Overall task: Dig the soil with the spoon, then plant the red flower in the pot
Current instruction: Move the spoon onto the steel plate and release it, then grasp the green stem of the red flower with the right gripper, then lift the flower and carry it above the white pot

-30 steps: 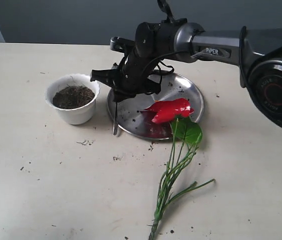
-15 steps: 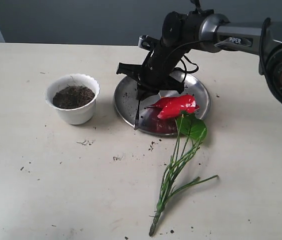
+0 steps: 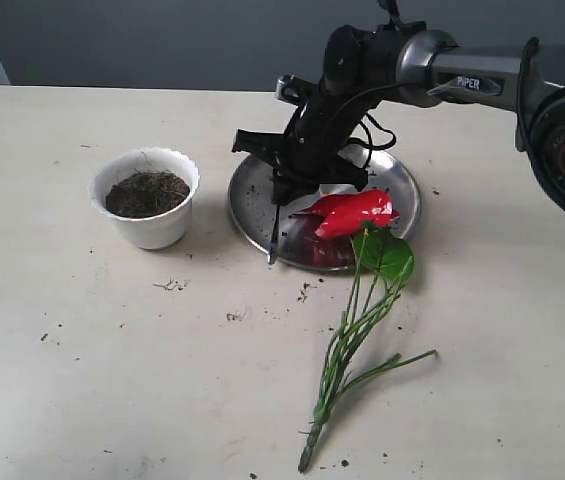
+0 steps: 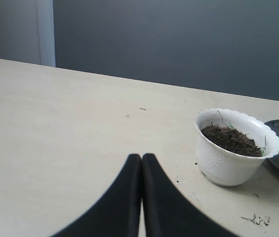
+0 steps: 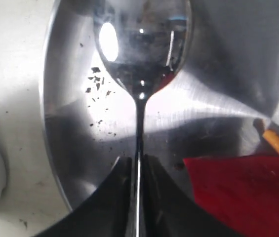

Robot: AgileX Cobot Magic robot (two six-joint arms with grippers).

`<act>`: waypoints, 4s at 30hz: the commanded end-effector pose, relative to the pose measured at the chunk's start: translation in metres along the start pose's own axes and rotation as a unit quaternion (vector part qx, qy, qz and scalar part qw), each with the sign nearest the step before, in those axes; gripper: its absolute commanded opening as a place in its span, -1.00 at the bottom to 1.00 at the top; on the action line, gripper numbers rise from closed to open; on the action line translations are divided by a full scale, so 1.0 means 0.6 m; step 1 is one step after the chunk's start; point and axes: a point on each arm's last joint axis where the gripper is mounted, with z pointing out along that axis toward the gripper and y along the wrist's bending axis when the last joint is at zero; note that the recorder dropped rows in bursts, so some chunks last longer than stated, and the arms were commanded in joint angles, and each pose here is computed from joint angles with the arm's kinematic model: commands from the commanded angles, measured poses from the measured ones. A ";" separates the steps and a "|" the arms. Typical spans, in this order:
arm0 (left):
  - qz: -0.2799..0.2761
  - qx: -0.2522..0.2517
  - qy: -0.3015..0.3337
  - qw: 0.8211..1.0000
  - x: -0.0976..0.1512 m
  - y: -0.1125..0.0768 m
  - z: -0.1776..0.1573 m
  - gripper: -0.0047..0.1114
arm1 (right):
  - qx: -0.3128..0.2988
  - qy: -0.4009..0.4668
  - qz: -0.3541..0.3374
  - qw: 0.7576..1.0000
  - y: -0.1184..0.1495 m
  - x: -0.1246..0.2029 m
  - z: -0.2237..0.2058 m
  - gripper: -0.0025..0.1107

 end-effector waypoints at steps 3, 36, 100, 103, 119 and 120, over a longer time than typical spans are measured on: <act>0.000 0.001 0.000 1.000 0.001 0.000 0.000 -0.91 | -0.001 -0.001 0.001 1.000 -0.005 -0.005 -0.003 -0.21; 0.000 0.001 0.000 1.000 0.001 0.000 0.000 -0.91 | 0.019 -0.086 0.038 0.995 -0.062 0.329 -0.186 -0.21; 0.000 0.001 0.000 1.000 0.001 0.000 0.000 -0.91 | -0.032 -0.226 -0.093 0.969 -0.039 0.303 -0.261 -0.97; 0.000 0.001 0.000 1.000 0.001 0.000 0.000 -0.91 | -0.056 -0.261 -0.117 0.957 -0.030 0.299 -0.281 -0.97; 0.000 0.001 0.000 1.000 0.001 0.000 0.000 -0.91 | -0.146 -0.420 -0.420 0.791 0.087 0.231 -0.304 -0.97; 0.000 0.001 0.000 1.000 0.001 0.000 0.000 -0.91 | -0.152 -0.430 -0.427 0.781 0.097 0.223 -0.302 -0.97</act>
